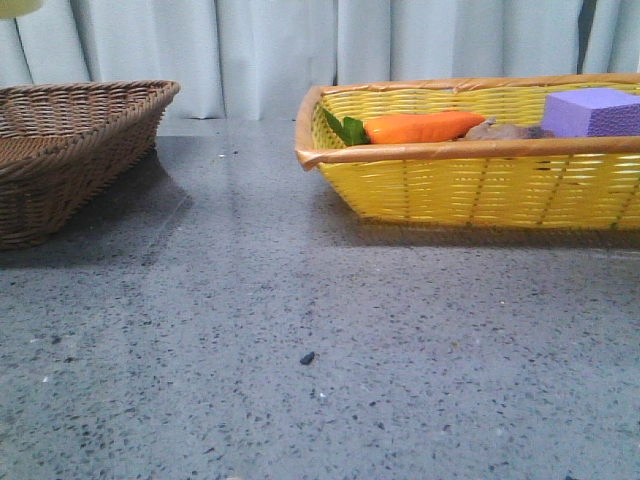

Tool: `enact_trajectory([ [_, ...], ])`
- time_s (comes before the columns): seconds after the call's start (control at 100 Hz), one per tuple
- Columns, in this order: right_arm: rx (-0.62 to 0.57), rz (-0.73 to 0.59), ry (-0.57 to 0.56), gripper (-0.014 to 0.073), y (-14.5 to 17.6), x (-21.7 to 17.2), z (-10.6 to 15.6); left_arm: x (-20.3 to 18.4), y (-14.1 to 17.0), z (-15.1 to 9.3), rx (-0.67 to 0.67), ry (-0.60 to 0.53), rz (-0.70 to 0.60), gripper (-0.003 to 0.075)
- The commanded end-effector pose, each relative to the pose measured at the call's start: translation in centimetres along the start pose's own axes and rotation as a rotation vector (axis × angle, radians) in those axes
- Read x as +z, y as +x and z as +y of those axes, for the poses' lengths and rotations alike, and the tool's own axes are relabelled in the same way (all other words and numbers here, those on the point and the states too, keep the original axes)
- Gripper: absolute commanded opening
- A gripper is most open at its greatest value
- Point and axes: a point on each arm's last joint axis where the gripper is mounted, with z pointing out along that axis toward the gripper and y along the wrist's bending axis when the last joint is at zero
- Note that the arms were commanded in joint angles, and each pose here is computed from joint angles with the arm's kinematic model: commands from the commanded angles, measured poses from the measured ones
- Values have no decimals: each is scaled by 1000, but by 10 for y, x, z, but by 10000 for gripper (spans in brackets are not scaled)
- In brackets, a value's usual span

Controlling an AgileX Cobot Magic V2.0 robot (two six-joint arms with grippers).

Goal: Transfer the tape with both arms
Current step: 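Lift the tape roll with the left gripper and drop it into the brown basket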

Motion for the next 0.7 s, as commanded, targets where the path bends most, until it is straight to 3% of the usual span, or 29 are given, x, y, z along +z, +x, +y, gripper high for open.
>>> enact_trajectory([
  [0.0,-3,-113,20,-66,-10,-14,-5,-4,-10,21,-54,-72,-101,-20],
  [0.25,0,-115,13,-66,-10,-14,-4,52,-8,48,-116,-79,19,-20],
  [0.54,1,-115,11,-66,-10,-14,-4,89,-8,52,-154,-31,73,-16],
  [0.61,1,-110,11,-66,-10,-14,-4,89,-10,50,-170,-11,48,36],
  [0.69,1,-101,12,-66,-9,-14,-4,89,-12,49,-177,1,30,166],
])
